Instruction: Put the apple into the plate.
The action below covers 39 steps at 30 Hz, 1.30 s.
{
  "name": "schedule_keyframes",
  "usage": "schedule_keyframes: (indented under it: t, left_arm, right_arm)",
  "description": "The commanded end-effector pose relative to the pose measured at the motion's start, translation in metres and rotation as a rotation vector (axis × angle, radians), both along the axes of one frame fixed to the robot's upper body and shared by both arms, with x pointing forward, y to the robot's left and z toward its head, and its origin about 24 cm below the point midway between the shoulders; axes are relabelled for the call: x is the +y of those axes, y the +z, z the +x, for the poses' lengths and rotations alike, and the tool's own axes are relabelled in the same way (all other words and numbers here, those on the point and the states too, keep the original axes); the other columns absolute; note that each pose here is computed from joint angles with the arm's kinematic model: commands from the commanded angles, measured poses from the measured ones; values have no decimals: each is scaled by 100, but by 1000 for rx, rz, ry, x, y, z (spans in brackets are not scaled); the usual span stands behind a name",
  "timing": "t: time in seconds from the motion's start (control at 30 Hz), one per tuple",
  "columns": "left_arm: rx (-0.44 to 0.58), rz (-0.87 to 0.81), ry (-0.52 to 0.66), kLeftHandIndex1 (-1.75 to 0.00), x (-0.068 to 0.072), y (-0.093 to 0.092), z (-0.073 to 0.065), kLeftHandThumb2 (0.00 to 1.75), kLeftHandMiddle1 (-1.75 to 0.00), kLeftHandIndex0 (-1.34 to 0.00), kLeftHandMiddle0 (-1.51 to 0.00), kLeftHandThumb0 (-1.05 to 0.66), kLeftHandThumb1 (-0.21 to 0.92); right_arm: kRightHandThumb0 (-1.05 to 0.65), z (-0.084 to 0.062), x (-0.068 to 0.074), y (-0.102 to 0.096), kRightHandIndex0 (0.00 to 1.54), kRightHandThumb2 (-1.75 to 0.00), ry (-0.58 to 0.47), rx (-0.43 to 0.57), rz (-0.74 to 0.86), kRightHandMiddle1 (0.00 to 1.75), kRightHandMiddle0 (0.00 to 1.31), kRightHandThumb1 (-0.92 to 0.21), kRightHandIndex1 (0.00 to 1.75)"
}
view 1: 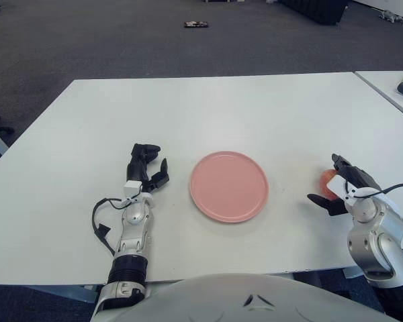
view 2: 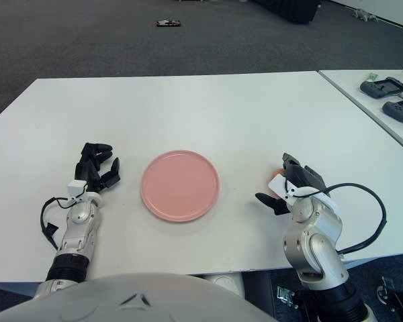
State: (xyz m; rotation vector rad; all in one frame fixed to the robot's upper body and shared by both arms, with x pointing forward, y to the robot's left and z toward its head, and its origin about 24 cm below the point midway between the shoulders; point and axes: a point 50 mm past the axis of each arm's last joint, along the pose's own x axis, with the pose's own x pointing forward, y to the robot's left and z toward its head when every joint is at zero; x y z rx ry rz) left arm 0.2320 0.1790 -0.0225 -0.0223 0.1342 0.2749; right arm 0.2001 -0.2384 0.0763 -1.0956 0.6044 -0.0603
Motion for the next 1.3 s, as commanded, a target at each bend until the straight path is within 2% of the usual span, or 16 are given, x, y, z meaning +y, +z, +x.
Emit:
schedule_keyframes:
  t: [0.0,0.27,0.3,0.33,0.37,0.4,0.43,0.53,0.63,0.73,0.83,0.87,0.97,1.03,1.17,1.27]
  left_arm:
    - [43,-11,16,-175,3,-8,-7,98,-134,-35,-66,-1,50]
    - [28,-13,22,-175,2,-7,-6,96,-131,-35,-66,-1,51]
    - [28,-14,22,-175,2,-7,-6,96,-131,-35,-66,-1,51]
    - [27,-14,23,-175,2,-7,-6,96,-131,-35,-66,-1,51]
    - [26,-14,23,-175,2,-7,-6,97,-131,-35,-67,-1,50]
    - [27,-15,23,-175,2,-7,-6,97,-131,-35,-67,-1,50]
    - [27,-15,23,-175,2,-7,-6,98,-132,-35,-67,-1,49]
    - [25,-17,23,-175,2,-7,-6,98,-132,-35,-67,-1,49]
    - [22,-18,26,-175,2,-6,-6,98,-132,-35,-67,-1,49]
    - [21,-19,28,-175,1,-6,-6,98,-131,-35,-67,-1,49]
    - [19,-20,30,-175,1,-6,-7,98,-131,-35,-68,-1,49]
    - [17,-20,30,-175,0,-5,-7,98,-130,-35,-68,-1,49]
    - [16,-21,30,-175,0,-5,-7,98,-129,-36,-69,0,49]
    - [16,-21,30,-175,0,-4,-7,98,-128,-37,-69,0,49]
    - [17,-15,38,-175,0,-4,-7,100,-128,-38,-70,0,47]
    - [21,-11,38,-175,0,-4,-7,101,-129,-38,-70,-1,46]
  right_arm:
    - [-82,1,2,1,0,-93,8,-2,3,0,0,-35,0]
    - [-82,2,1,-2,0,-93,-2,-12,-1,0,0,-35,0]
    - [-75,4,0,-5,0,-99,-8,-20,-3,14,0,-32,0]
    - [-66,7,-2,-10,1,-108,-19,-37,-9,37,0,-27,1]
    - [-56,8,-3,-13,1,-114,-27,-49,-12,57,0,-23,22]
    - [-41,10,-4,-16,1,-125,-30,-59,-17,90,0,-16,59]
    - [-29,11,-5,-18,0,-133,-31,-66,-21,113,0,-11,88]
    - [-15,15,-9,-24,0,-144,-34,-83,-42,145,0,-4,130]
    - [-10,17,-11,-28,0,-150,-34,-106,-70,164,0,-1,157]
    - [-9,18,-12,-28,0,-151,-32,-122,-84,171,1,-1,169]
    - [-11,19,-13,-29,0,-150,-25,-137,-110,173,4,-3,173]
    - [-17,20,-13,-29,3,-143,-19,-143,-122,174,14,-11,173]
    - [-6,20,-13,-28,38,-136,-8,-158,-139,159,49,-20,174]
    - [-3,20,-13,-28,51,-142,-4,-166,-144,160,58,-17,174]
    - [-1,22,-13,-27,74,-160,6,-232,-179,169,63,-4,174]
    - [0,23,-13,-26,85,-167,-8,-295,-188,173,64,1,169]
